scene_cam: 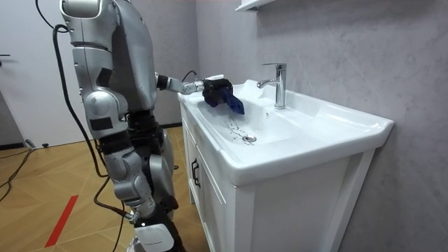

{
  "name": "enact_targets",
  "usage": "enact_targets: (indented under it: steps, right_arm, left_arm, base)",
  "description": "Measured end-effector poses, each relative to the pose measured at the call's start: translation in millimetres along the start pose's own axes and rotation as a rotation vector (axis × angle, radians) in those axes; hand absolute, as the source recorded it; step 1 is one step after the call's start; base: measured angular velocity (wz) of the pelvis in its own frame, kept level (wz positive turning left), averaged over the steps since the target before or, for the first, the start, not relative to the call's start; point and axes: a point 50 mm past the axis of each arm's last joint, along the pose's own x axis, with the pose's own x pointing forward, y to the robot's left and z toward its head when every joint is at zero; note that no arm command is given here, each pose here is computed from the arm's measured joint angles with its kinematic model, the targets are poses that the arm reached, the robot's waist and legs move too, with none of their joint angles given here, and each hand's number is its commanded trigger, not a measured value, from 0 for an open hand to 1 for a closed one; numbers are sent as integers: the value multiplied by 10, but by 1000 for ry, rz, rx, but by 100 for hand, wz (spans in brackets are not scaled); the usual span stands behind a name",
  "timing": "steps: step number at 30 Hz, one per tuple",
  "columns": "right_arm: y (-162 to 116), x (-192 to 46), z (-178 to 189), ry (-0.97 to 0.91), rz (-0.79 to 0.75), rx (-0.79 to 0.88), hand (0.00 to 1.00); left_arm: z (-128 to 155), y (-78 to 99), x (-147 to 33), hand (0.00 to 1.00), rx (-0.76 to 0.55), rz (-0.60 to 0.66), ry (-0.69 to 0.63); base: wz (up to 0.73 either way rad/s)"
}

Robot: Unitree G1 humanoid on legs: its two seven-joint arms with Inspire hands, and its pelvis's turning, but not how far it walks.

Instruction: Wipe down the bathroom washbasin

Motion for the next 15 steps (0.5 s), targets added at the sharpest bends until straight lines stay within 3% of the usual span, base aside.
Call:
enact_targets:
  steps: [15]
  right_arm:
    - [-13,-6,-60,26,-10,-13,0]
  left_arm:
    - [27,-208,-85,100,110,-146,-62]
  base:
    - [-3]
